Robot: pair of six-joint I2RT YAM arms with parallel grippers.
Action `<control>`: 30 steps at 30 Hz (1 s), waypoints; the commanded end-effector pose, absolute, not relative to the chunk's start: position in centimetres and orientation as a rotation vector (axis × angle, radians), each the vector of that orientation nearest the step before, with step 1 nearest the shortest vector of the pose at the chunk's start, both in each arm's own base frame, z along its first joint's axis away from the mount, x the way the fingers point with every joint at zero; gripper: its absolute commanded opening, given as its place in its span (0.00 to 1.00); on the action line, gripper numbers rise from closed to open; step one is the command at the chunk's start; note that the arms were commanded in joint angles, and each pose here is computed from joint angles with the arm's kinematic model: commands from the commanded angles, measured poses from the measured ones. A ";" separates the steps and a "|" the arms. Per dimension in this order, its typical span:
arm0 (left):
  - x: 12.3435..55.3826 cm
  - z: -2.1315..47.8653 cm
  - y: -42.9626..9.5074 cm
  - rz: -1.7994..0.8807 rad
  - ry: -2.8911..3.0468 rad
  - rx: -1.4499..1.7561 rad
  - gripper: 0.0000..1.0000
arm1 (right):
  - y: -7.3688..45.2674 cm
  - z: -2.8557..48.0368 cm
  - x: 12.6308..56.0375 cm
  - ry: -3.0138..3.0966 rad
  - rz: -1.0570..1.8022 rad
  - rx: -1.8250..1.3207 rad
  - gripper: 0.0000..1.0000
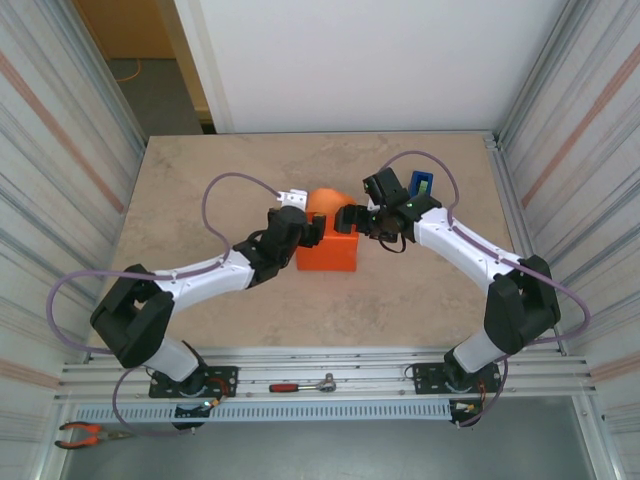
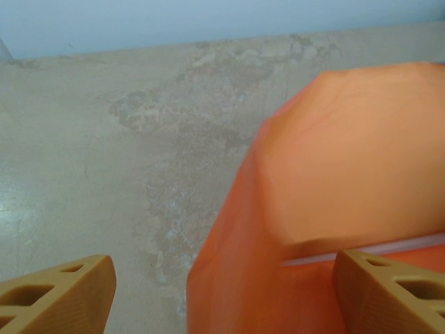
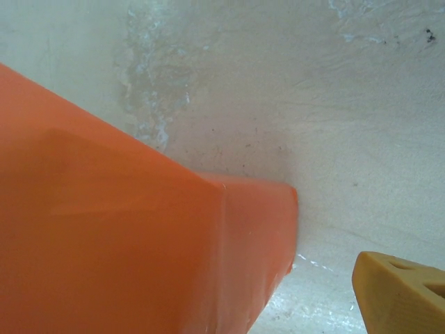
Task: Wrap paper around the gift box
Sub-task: Fold the wrapping paper for the gift box.
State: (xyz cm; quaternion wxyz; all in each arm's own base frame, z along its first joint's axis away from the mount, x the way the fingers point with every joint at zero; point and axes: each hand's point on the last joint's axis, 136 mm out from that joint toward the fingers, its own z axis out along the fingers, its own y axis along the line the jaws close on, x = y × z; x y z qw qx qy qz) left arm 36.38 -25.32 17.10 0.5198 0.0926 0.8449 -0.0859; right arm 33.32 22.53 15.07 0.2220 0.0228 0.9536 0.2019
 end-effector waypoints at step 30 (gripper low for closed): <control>34.7 21.3 -25.5 -0.441 2.298 0.485 0.68 | 20.7 11.3 31.3 2.716 0.424 0.127 0.93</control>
